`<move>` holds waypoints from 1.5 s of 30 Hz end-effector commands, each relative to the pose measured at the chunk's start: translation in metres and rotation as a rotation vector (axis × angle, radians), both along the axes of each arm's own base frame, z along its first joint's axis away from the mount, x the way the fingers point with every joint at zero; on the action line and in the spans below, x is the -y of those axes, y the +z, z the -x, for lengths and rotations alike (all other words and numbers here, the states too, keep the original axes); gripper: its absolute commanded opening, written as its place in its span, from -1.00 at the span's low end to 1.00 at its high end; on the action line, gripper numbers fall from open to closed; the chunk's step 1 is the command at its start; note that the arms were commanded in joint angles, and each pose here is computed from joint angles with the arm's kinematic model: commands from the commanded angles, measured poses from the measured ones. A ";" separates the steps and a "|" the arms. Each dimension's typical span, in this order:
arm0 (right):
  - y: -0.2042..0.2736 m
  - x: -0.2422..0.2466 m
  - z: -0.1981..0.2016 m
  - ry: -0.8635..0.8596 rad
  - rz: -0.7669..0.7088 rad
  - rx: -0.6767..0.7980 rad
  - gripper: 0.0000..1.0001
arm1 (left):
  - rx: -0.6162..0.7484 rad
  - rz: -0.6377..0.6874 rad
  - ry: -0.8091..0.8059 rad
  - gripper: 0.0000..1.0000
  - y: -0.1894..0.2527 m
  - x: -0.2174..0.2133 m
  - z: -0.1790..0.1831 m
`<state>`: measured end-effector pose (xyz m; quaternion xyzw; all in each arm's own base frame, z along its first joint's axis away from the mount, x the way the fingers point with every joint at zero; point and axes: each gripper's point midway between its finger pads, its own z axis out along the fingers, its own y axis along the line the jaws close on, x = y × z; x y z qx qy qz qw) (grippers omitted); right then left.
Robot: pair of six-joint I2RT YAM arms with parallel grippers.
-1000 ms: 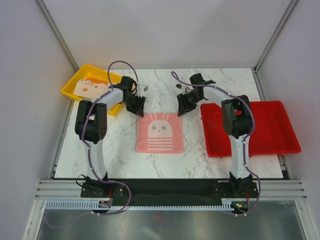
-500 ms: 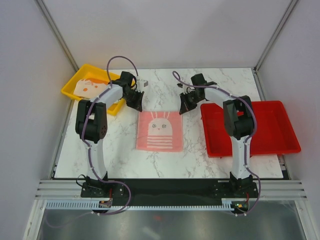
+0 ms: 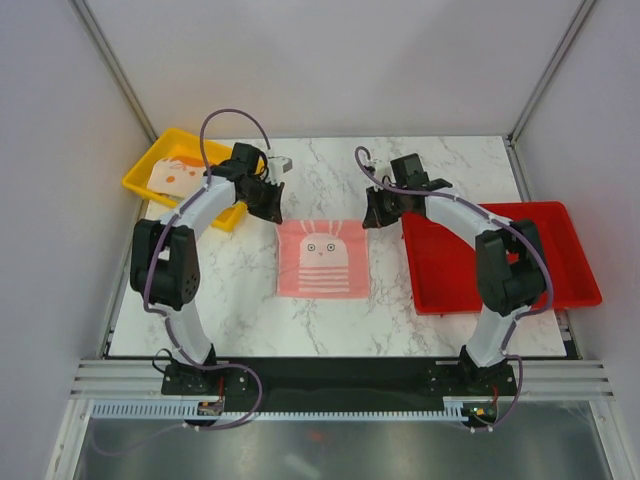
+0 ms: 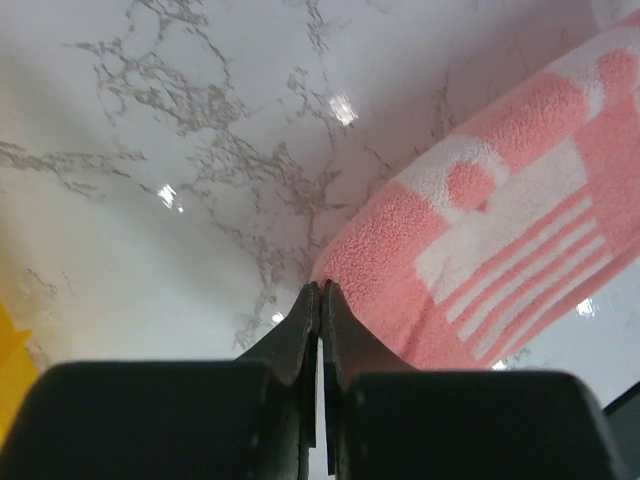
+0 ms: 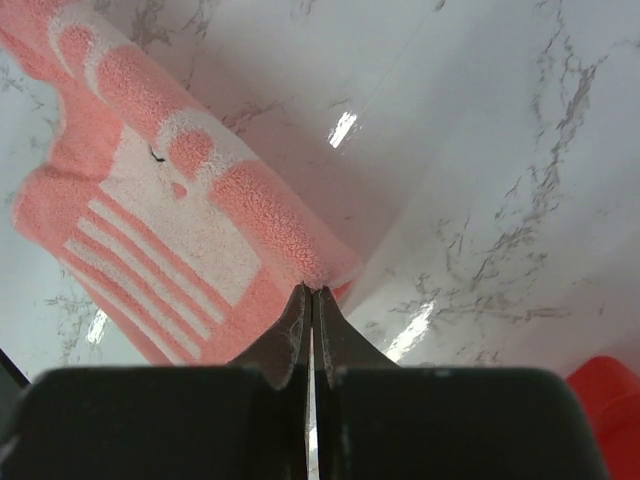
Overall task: Fold and stack the towels
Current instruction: Fold the towel
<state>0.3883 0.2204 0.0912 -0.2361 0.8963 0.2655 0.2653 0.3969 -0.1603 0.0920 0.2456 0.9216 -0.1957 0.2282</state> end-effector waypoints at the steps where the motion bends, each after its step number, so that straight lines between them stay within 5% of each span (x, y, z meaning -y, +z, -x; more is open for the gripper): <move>1: 0.028 -0.001 0.005 -0.076 -0.031 0.089 -1.00 | 0.028 0.000 0.002 -0.95 0.014 0.006 0.020; 19: -0.004 0.003 0.119 -0.196 -0.084 0.018 -1.00 | -0.060 -0.054 0.016 -0.95 -0.001 0.000 0.133; 34: -0.034 0.004 0.154 -0.175 -0.085 -0.057 -1.00 | -0.293 -0.018 0.062 -0.84 -0.030 0.010 0.180; 36: -0.037 0.005 0.157 -0.176 -0.081 -0.074 -0.99 | -0.293 -0.027 0.080 -0.79 -0.028 0.012 0.180; 38: -0.038 0.005 0.163 -0.161 -0.072 -0.107 -0.69 | -0.300 -0.085 0.137 -0.43 -0.026 0.001 0.180; 40: -0.030 0.013 0.169 -0.167 -0.018 -0.136 -0.33 | -0.251 -0.116 0.197 -0.28 -0.010 -0.005 0.168; 42: -0.007 0.018 0.160 -0.197 -0.008 -0.083 -0.25 | -0.182 -0.154 0.260 -0.05 0.012 -0.014 0.153; 45: 0.020 0.016 0.156 -0.220 -0.030 -0.066 -0.24 | -0.108 -0.054 0.279 -0.01 0.046 0.001 0.137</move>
